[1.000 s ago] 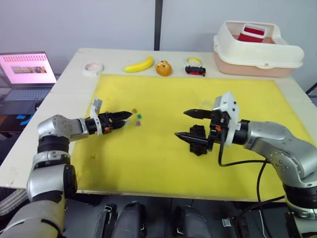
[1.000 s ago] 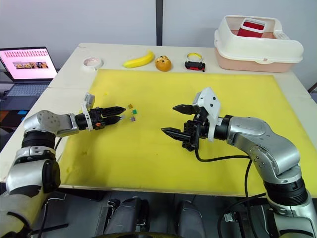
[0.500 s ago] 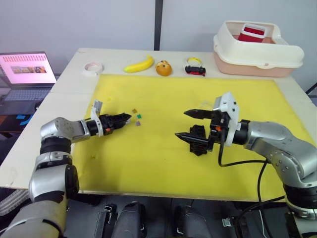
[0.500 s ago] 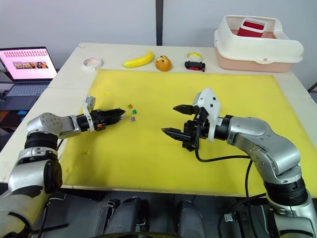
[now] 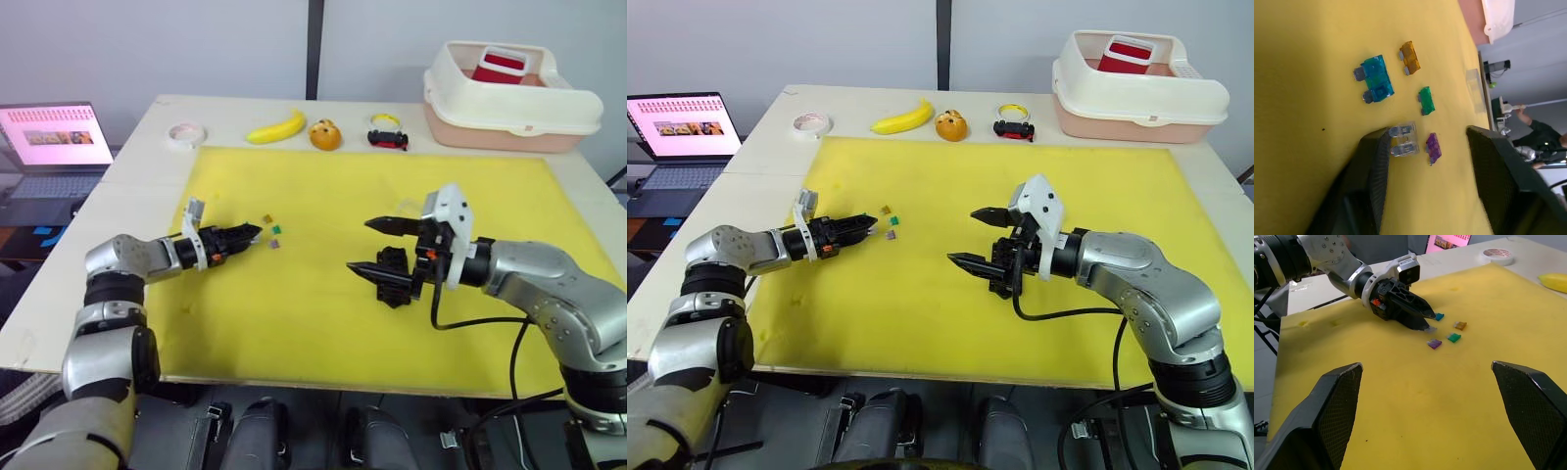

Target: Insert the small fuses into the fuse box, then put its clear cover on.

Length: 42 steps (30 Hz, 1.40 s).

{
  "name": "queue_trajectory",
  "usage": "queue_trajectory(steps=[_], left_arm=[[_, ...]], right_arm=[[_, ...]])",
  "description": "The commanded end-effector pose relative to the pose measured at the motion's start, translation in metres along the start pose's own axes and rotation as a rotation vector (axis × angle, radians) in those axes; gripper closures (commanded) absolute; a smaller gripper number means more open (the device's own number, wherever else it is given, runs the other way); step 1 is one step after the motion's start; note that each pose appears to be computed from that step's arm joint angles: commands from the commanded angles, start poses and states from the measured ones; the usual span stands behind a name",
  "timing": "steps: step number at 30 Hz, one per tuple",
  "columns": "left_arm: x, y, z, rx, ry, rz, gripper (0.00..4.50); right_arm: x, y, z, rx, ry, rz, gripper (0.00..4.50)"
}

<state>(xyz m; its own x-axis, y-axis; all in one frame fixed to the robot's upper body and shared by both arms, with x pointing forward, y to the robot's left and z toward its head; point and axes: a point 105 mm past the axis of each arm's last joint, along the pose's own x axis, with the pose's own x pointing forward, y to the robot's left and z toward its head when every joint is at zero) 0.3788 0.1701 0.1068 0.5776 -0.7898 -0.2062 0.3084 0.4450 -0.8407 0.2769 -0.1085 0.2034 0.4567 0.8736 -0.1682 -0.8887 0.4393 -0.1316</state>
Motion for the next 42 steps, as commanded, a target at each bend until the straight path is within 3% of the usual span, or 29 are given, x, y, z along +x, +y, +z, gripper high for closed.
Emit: queue_trajectory(steps=[1,2,3,13,17,23,32,42], left_arm=[[0.001,0.015,-0.011,-0.032,0.013,0.048,3.63],[-0.001,0.018,-0.011,-0.033,0.009,0.059,4.22],[-0.003,0.019,-0.011,-0.034,0.007,0.066,4.48],[-0.028,0.011,0.002,-0.011,-0.010,0.058,4.48],[-0.043,-0.013,0.013,0.020,-0.025,0.003,4.48],[-0.055,-0.077,0.021,0.126,-0.006,-0.144,4.48],[-0.012,-0.158,-0.002,0.287,0.053,-0.407,4.48],[0.022,-0.190,-0.007,0.169,-0.077,-0.573,4.48]], right_arm=[[-0.002,0.004,0.009,-0.038,-0.028,0.001,0.00],[-0.002,0.004,0.009,-0.036,-0.028,0.001,0.00],[-0.002,0.004,0.009,-0.035,-0.028,0.001,0.00],[-0.005,0.004,0.009,-0.034,-0.025,-0.004,0.00],[-0.007,0.004,0.010,-0.026,-0.030,-0.007,0.00],[-0.009,0.010,0.015,0.039,-0.067,0.011,0.00],[0.007,0.010,0.030,0.241,-0.211,-0.018,0.00],[0.020,-0.002,0.043,0.569,-0.415,-0.119,0.00]])
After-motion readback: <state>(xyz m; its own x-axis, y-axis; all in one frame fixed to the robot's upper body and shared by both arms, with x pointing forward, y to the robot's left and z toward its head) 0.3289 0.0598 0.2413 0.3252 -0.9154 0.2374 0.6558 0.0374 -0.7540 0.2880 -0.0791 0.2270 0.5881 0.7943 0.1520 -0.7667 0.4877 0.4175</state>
